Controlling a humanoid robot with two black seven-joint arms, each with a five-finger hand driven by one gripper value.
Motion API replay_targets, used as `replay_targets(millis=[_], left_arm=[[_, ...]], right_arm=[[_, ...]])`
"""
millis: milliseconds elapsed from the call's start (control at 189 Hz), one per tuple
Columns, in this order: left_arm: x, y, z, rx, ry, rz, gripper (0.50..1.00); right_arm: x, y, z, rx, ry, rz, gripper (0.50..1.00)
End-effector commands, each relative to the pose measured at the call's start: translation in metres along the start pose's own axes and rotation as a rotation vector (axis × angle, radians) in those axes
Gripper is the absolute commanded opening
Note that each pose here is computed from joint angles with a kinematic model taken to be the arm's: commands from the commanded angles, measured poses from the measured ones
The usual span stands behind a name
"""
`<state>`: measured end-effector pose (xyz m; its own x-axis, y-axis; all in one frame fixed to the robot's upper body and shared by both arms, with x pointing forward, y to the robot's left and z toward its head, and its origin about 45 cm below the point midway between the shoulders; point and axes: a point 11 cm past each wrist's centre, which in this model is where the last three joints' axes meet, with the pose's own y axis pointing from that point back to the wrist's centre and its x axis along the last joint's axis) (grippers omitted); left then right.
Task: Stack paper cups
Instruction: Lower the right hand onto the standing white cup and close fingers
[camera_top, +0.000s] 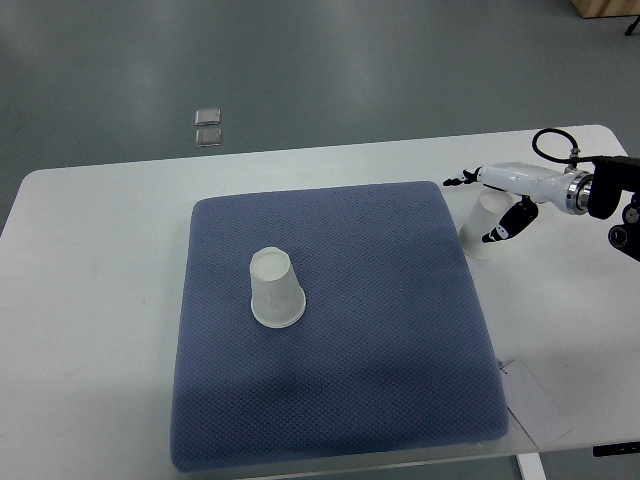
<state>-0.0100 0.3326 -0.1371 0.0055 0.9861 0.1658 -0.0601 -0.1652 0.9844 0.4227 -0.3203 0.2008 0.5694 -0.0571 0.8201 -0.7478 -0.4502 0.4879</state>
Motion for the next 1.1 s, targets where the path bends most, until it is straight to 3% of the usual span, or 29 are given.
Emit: replay_targets(millis=[0, 424, 678, 980, 1097], left_arm=[[0.0, 0.0, 0.0, 0.0, 0.0, 0.001, 1.0], [0.0, 0.0, 0.0, 0.0, 0.0, 0.0, 1.0], [0.0, 0.0, 0.0, 0.0, 0.0, 0.0, 1.0], [0.0, 0.0, 0.0, 0.0, 0.0, 0.001, 1.0], [0.0, 0.0, 0.0, 0.0, 0.0, 0.0, 1.0]], right_arm=[[-0.002, 0.0, 0.003, -0.012, 0.02, -0.001, 0.913], [-0.006, -0.003, 0.015, -0.059, 0.056, -0.002, 0.901], [-0.009, -0.007, 0.021, -0.083, 0.068, -0.001, 0.856], [-0.01, -0.011, 0.023, -0.089, 0.078, 0.017, 0.754], [-0.01, -0.011, 0.023, -0.089, 0.078, 0.017, 0.664]])
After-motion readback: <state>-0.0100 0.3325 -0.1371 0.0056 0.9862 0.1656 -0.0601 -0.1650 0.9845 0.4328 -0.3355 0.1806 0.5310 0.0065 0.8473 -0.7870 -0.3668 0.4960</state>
